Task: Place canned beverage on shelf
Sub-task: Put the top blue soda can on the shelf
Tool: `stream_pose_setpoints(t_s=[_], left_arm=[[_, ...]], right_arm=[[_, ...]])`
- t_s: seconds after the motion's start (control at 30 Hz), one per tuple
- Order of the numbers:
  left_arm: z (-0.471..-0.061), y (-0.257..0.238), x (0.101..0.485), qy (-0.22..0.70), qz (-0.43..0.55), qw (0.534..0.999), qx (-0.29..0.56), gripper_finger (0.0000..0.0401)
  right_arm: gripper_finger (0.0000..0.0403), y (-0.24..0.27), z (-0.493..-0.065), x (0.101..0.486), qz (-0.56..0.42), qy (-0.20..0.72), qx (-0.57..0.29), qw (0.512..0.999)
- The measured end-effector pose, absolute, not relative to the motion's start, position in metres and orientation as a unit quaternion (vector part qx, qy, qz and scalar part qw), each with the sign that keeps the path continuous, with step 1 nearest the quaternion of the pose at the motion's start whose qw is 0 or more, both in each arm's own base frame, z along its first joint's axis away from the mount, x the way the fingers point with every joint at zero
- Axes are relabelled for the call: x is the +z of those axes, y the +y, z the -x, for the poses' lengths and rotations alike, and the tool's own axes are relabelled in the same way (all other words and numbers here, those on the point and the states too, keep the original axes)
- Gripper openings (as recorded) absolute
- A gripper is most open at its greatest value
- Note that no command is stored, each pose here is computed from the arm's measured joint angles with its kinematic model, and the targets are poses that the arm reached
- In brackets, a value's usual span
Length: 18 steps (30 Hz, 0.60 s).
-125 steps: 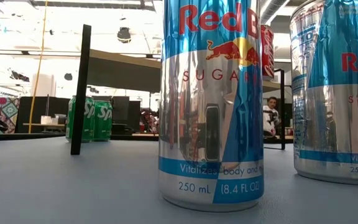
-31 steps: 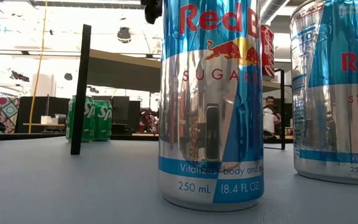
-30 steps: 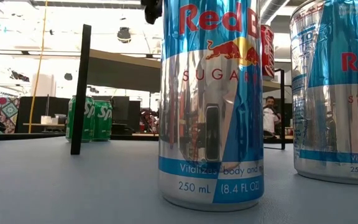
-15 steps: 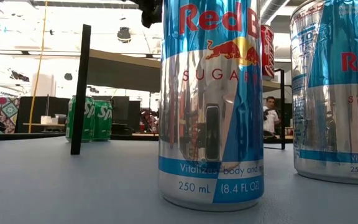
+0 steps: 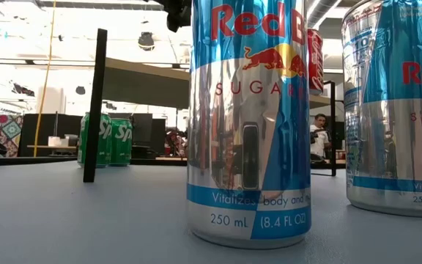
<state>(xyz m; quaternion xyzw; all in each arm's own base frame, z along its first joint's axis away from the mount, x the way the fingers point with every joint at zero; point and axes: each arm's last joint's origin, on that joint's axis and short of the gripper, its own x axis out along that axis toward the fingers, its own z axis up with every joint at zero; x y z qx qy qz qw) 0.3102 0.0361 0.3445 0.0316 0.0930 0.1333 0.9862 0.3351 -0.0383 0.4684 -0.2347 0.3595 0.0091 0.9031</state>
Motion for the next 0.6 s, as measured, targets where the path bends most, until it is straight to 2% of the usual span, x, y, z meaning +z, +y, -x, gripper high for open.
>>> stream_pose_setpoints(t_s=[0.37, 0.6], left_arm=[[-0.3101, 0.0358, 0.3450, 0.093, -0.038, 0.986, 0.131, 0.0218], [-0.3102, 0.0355, 0.3447, 0.094, -0.040, 0.988, 0.120, 0.0219]], right_arm=[[0.0306, -0.0384, -0.3431, 0.4633, 0.232, 0.356, 0.031, 0.905], [0.0240, -0.0399, -0.3431, 0.4631, 0.229, 0.356, 0.031, 0.905]])
